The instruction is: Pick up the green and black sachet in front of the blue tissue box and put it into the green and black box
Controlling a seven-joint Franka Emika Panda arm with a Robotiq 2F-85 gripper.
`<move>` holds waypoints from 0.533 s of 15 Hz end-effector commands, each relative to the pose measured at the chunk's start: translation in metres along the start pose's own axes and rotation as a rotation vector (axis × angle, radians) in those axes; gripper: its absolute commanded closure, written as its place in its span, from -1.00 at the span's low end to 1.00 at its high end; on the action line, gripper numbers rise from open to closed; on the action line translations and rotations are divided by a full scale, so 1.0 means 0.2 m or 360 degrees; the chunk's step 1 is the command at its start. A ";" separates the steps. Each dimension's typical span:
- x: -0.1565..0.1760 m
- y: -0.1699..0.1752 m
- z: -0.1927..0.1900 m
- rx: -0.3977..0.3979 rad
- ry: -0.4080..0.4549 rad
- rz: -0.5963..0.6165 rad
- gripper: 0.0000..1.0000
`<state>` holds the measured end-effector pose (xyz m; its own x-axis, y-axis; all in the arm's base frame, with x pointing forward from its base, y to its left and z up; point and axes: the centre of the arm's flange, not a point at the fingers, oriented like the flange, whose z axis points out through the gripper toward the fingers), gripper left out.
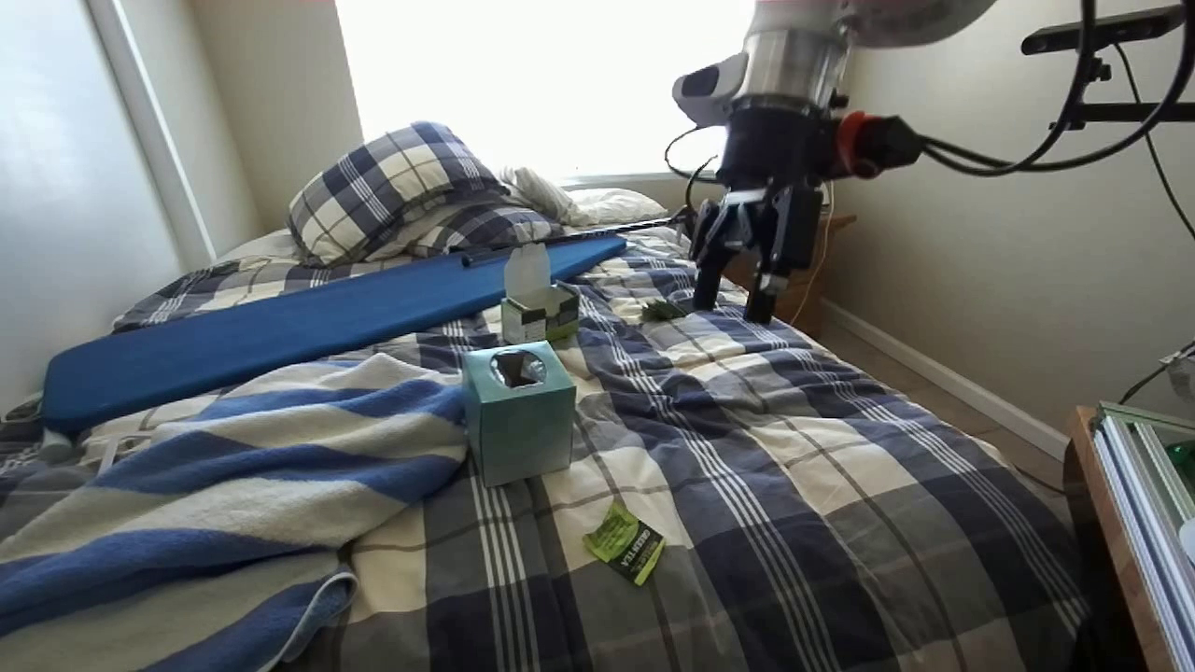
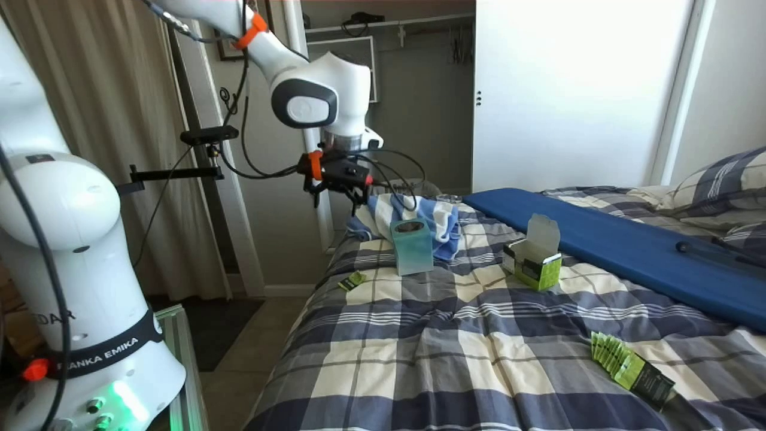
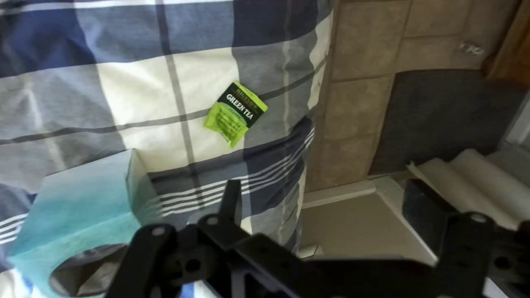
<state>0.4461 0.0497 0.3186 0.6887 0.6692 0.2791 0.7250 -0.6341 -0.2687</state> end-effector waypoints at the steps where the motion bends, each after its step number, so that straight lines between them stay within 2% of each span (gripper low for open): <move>1: 0.01 0.28 0.32 0.0148 -0.0038 0.0011 -1.00; 2: -0.03 0.08 0.17 0.0079 -0.0031 0.0011 -1.00; 5: -0.07 0.20 0.32 0.0127 -0.0067 0.0028 -1.00; 8: -0.04 0.22 0.32 0.0128 -0.0065 0.0021 -1.00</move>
<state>0.4723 0.0400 0.2457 0.6963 0.6772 0.2380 0.7123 -0.6108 -0.3459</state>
